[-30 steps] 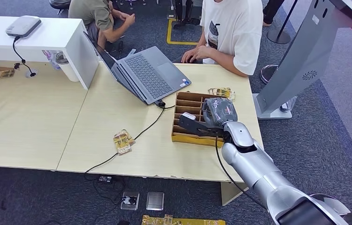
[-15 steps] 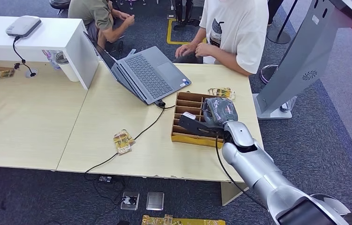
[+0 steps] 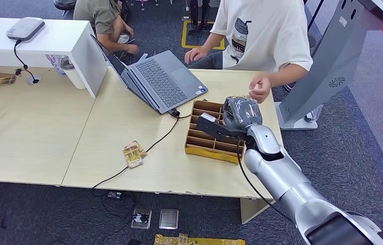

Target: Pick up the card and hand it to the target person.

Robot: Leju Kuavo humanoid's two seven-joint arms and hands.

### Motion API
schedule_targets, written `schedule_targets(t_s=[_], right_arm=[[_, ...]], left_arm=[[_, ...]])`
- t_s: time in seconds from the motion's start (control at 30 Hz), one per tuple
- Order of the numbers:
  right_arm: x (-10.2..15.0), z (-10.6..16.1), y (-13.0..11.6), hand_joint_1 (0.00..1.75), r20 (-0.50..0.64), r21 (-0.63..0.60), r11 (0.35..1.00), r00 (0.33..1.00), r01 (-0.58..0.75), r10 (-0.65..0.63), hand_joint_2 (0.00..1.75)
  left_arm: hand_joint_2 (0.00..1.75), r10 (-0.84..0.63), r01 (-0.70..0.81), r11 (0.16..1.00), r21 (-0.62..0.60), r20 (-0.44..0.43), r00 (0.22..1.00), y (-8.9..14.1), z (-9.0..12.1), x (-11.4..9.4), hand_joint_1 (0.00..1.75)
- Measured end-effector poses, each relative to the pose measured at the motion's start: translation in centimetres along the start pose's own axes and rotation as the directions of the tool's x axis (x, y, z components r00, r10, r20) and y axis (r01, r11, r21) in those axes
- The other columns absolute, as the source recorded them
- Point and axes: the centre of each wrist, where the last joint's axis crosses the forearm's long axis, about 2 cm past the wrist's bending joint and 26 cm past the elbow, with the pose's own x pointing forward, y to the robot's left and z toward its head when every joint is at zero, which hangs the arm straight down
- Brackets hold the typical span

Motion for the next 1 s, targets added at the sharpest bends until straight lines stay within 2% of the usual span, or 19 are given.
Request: schedule_targets(t_s=[0.5, 0.93, 0.97, 1.0], right_arm=[[-0.6, -1.0, -3.9, 1.51, -0.001, -0.119, 0.993, 1.000, 0.007, -0.007, 1.75], [-0.6, -1.1, -4.9, 1.41, 0.008, -0.156, 0.988, 1.000, 0.017, -0.016, 1.75], [-0.6, -1.1, -4.9, 1.20, 0.008, -0.156, 0.988, 1.000, 0.017, -0.016, 1.75], [-0.6, -1.1, -4.9, 0.85, 0.011, -0.156, 0.988, 1.000, 0.017, -0.016, 1.75]], left_arm=[[1.75, -0.008, 0.008, 1.000, -0.003, 0.024, 1.000, 0.1, 0.0, 0.5, 0.00], [1.75, -0.018, 0.019, 1.000, -0.009, 0.030, 0.999, 0.1, 0.0, 0.6, 0.00], [1.75, -0.018, 0.019, 1.000, -0.009, 0.030, 0.999, 0.1, 0.0, 0.6, 0.00], [1.75, -0.018, 0.019, 1.000, -0.009, 0.030, 0.999, 0.1, 0.0, 0.7, 0.00]])
